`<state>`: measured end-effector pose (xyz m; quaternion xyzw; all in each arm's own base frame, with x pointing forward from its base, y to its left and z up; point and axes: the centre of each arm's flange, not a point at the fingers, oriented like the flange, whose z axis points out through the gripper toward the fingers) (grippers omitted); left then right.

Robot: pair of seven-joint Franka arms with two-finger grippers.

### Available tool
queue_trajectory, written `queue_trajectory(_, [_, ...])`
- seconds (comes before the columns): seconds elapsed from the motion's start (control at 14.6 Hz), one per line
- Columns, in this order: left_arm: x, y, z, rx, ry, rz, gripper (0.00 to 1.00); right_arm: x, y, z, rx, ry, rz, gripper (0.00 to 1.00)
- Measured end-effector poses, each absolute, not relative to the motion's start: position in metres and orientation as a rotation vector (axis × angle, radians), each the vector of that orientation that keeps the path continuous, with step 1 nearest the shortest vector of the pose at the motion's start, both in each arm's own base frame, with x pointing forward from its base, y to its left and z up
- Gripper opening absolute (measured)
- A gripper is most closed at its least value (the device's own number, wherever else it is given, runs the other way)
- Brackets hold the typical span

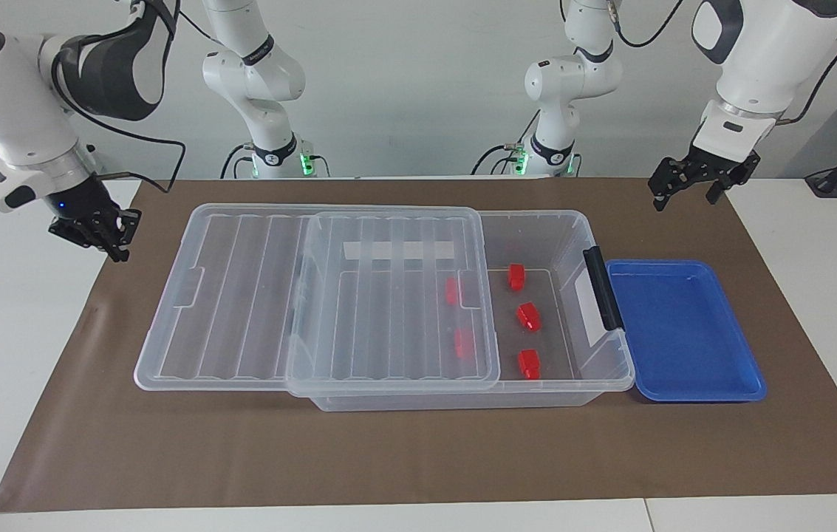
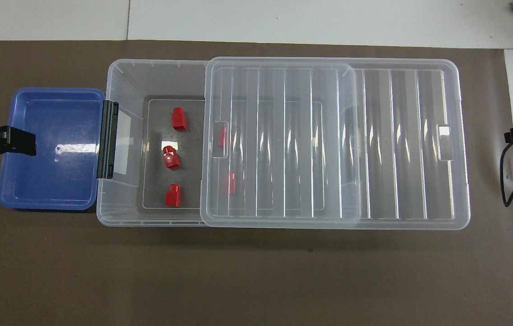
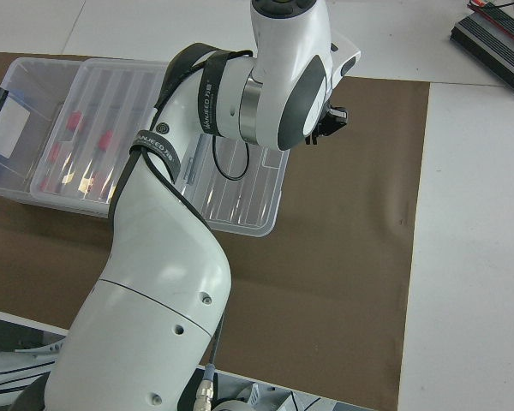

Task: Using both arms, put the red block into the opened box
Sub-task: 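Reach the right gripper back to the clear lid's edge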

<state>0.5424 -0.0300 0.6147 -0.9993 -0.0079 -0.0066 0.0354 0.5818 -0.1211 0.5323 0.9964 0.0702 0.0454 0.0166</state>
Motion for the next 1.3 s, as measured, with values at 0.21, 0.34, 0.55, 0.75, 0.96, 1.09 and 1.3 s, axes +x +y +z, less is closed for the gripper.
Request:
queue_trajectory(0.21, [0.542,-0.030,0.615,-3.071,-0.024,-0.021,1.00,0.602,-0.130,0.497,3.098,0.294,0.187,0.01])
queue_trajectory(0.34, [0.542,-0.030,0.615,-3.071,-0.024,-0.021,1.00,0.613,-0.128,0.476,3.140,0.301,0.213,0.01])
queue_trajectory(0.55, [0.542,-0.029,0.615,-3.071,-0.027,-0.022,1.00,0.618,-0.121,0.465,3.175,0.305,0.221,0.01])
queue_trajectory(0.75, [0.542,-0.029,0.615,-3.071,-0.027,-0.023,1.00,0.620,-0.113,0.466,3.184,0.318,0.227,0.01])
queue_trajectory(0.96, [0.542,-0.031,0.615,-3.073,-0.020,-0.025,1.00,0.623,-0.098,0.464,3.193,0.348,0.228,0.01])
queue_trajectory(1.09, [0.542,-0.028,0.616,-3.076,-0.025,-0.027,1.00,0.624,-0.091,0.464,3.195,0.360,0.229,0.01])
queue_trajectory(1.3, [0.542,-0.025,0.617,-3.078,-0.033,-0.030,1.00,0.626,-0.076,0.463,3.201,0.351,0.226,0.01])
